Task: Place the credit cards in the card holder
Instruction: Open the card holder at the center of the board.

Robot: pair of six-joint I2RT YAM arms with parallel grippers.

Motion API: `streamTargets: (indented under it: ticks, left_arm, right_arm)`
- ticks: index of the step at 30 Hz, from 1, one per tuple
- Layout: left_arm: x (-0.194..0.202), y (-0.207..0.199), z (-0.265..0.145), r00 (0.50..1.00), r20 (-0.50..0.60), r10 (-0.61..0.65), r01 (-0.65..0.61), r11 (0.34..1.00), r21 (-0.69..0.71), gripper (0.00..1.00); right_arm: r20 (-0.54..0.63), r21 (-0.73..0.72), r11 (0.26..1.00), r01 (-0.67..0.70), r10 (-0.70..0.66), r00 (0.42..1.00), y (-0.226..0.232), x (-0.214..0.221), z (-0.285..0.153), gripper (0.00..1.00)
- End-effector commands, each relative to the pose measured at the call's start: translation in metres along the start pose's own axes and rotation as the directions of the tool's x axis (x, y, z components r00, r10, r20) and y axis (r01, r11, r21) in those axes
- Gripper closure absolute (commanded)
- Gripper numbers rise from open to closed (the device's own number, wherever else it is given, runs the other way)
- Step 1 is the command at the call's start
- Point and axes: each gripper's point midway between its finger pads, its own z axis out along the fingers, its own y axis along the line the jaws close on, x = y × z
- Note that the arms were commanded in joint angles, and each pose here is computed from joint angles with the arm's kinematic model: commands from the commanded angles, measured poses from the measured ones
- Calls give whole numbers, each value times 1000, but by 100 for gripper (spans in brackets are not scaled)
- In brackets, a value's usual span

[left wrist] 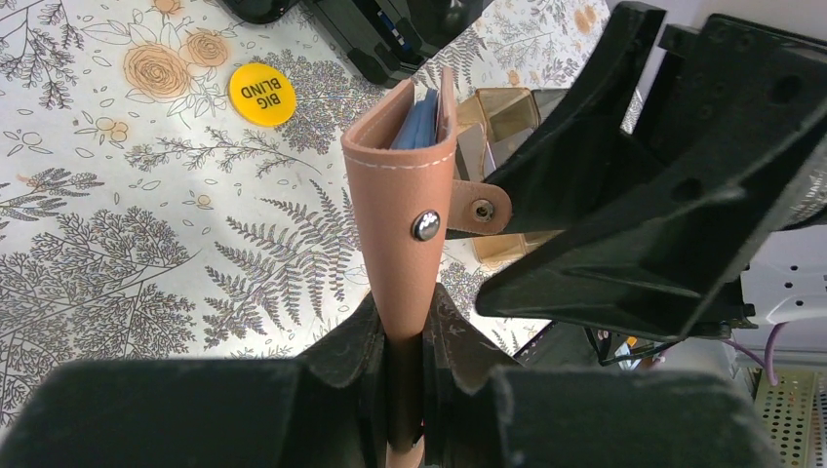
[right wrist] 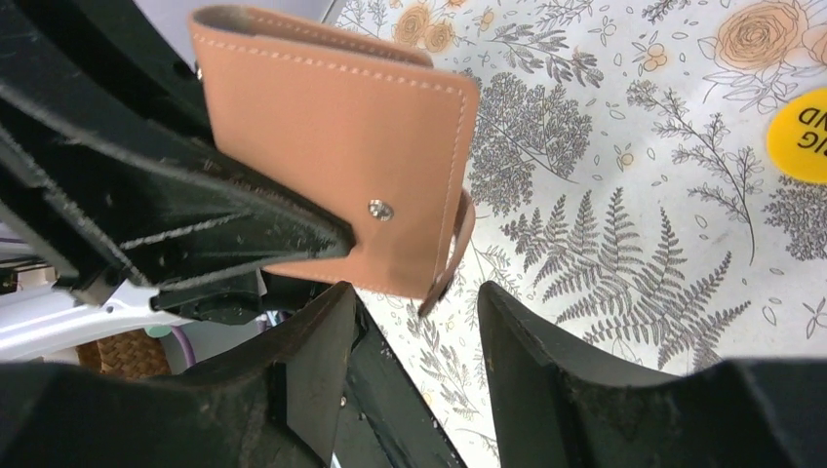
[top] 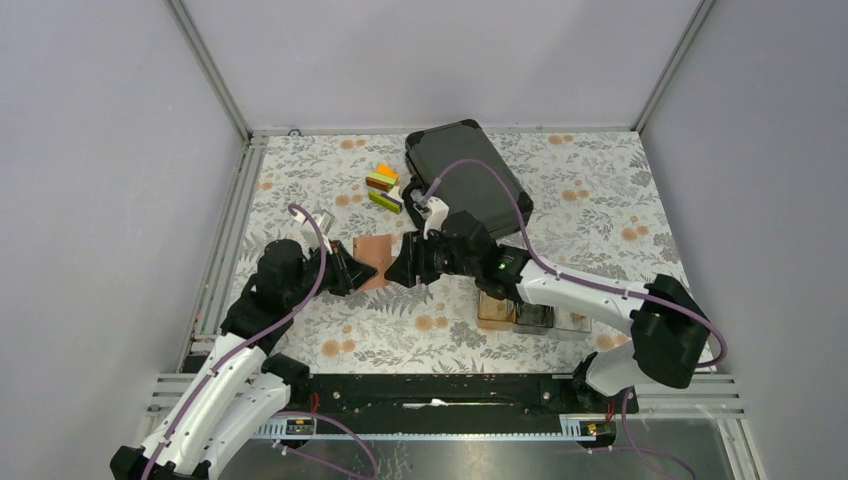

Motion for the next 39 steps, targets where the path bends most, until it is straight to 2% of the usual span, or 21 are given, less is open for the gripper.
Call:
streamTargets:
  ticks: [1, 5, 10, 13, 17, 18, 19, 23, 26, 29, 33, 39]
  left_arm:
    - [-15, -14, 0, 998, 56, 24, -27, 998, 57, 100]
    - [-13, -13, 0, 999, 47, 21, -24, 998, 59, 100]
    - [-11, -13, 1, 999, 43, 15, -17, 998, 60, 100]
    - [-8, -13, 2, 999, 36, 7, -9, 998, 66, 100]
    - [1, -10, 7, 1000, 4, -28, 27, 997, 72, 100]
    - [3, -8, 9, 999, 0, -40, 40, 997, 70, 99]
    - [6, -5, 10, 999, -2, -54, 54, 997, 60, 92]
    - [23, 20, 16, 992, -4, -124, 123, 992, -31, 48]
    - [41, 40, 21, 983, -18, -181, 179, 979, -100, 24]
    - [60, 55, 24, 976, -38, -213, 205, 968, -142, 12]
    - [68, 56, 26, 971, -31, -237, 231, 965, -123, 3]
    - [76, 45, 32, 947, -13, -320, 320, 947, -14, 1]
  right_arm:
    - [71, -16, 1000, 2, -1, 998, 15, -28, 12, 45]
    - [89, 70, 998, 1, -7, 996, -2, -30, 15, 48]
    - [106, 107, 994, 14, -25, 994, -10, -32, 13, 52]
    - [100, 119, 993, 20, -32, 994, -13, -30, 13, 64]
    - [57, 101, 994, 37, -43, 997, -10, -22, 12, 99]
    - [39, 103, 994, 39, -43, 998, -12, -18, 12, 100]
    - [17, 105, 994, 39, -41, 999, -14, -11, 11, 100]
    - [-106, 98, 995, 22, -12, 994, -22, 23, 7, 100]
    - [-176, 71, 997, -14, 26, 984, -23, 49, 1, 100]
    - [-218, 67, 997, -34, 48, 975, -27, 65, -5, 100]
    - [-260, 52, 998, -47, 59, 964, -27, 78, -8, 100]
    - [-288, 6, 996, -93, 91, 953, -20, 85, -6, 100]
